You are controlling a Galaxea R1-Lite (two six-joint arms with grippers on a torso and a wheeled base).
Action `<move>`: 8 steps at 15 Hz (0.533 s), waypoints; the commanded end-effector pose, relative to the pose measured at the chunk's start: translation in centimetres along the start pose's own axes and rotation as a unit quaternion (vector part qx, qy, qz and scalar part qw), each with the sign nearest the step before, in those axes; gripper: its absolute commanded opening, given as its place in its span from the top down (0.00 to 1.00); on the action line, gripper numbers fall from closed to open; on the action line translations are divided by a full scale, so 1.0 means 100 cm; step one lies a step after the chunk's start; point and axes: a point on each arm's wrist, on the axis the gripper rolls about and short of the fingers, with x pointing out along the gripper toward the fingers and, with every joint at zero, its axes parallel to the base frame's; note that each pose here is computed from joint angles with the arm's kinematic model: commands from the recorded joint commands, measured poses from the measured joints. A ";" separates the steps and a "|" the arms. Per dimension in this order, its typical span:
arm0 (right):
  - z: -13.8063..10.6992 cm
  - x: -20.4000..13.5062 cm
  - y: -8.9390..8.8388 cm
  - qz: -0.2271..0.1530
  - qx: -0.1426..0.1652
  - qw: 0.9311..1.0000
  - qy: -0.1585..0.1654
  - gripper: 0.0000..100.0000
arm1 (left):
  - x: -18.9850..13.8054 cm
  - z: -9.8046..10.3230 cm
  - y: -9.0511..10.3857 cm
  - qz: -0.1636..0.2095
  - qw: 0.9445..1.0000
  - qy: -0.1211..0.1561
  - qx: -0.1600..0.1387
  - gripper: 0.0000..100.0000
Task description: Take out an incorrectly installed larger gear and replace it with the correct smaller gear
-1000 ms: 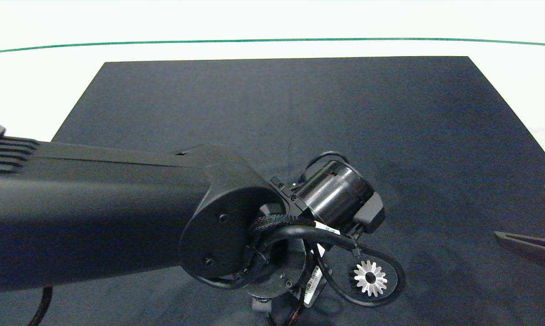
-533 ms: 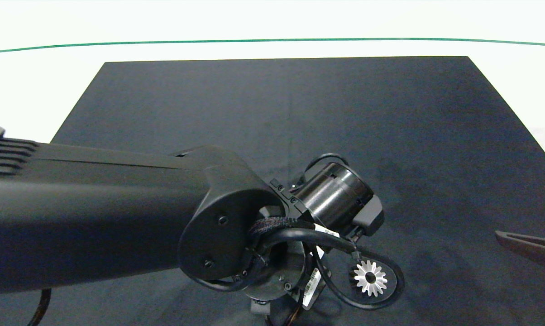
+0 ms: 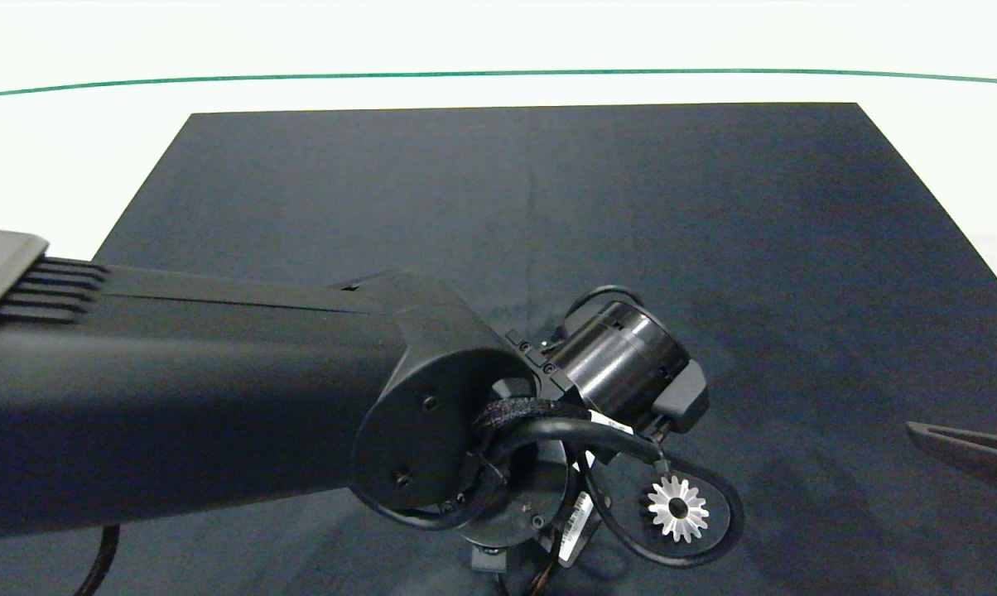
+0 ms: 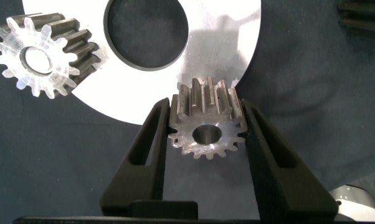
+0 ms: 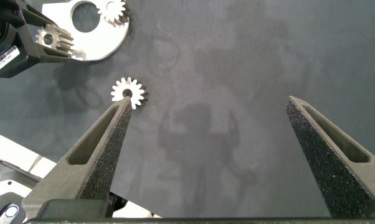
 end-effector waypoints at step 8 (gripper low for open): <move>-0.001 0.000 0.000 -0.001 -0.001 1.000 0.002 0.00 | 0.000 -0.001 -0.001 0.001 1.000 0.003 0.000 0.00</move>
